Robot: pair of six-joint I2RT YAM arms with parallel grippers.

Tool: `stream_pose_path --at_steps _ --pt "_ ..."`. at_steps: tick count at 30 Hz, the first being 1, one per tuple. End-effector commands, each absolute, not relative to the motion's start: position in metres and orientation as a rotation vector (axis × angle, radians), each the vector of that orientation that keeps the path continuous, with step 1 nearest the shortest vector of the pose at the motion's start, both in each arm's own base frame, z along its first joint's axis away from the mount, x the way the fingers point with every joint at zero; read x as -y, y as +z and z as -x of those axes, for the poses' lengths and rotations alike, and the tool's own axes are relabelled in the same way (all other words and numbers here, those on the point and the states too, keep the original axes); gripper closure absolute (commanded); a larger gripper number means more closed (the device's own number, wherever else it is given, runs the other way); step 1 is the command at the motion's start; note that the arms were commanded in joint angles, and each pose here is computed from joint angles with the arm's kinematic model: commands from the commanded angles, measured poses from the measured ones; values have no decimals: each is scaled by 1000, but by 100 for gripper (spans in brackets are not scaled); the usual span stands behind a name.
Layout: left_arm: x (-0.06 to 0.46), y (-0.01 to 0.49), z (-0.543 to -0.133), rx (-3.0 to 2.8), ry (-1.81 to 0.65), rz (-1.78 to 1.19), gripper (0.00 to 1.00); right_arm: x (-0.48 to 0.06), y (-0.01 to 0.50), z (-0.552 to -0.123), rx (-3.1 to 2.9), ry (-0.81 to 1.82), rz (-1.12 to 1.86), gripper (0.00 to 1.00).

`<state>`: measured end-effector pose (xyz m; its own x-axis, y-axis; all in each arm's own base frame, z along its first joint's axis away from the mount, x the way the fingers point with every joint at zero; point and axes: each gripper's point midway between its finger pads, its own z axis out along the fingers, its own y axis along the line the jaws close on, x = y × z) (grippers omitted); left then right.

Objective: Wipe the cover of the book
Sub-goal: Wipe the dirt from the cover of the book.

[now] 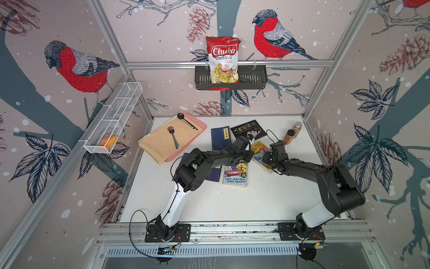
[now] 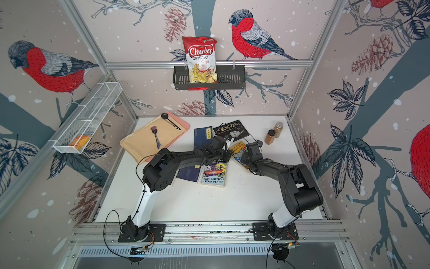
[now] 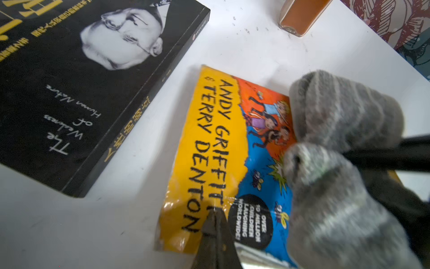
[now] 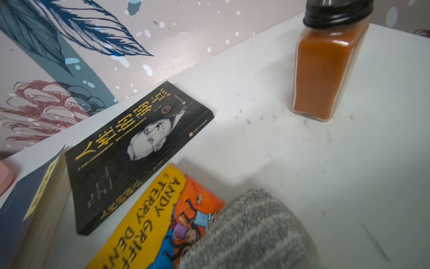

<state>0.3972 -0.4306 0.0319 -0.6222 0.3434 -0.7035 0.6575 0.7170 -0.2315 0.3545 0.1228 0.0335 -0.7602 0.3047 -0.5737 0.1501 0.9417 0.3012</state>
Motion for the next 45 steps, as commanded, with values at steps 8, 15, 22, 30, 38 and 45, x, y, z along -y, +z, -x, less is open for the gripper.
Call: stream_pose_path --at_steps 8,15,22,30,38,45 --pt "377 -40 -350 -2632 -409 -856 100 -139 -14 -312 -2722 284 -265 84" --pt "381 -38 -348 -2621 -399 -874 100 -165 -18 -358 -2705 332 -215 85" --pt "381 -38 -348 -2623 -396 -875 100 -147 -26 -321 -2740 311 -229 85" --pt "380 -38 -349 -2621 -389 -876 100 -114 -5 -258 -2743 260 -290 83" --pt "383 -34 -352 -2608 -399 -875 100 -112 -4 -238 -2757 280 -287 82" --pt "390 -30 -352 -2596 -444 -880 100 -128 -14 -271 -2718 380 -284 83"
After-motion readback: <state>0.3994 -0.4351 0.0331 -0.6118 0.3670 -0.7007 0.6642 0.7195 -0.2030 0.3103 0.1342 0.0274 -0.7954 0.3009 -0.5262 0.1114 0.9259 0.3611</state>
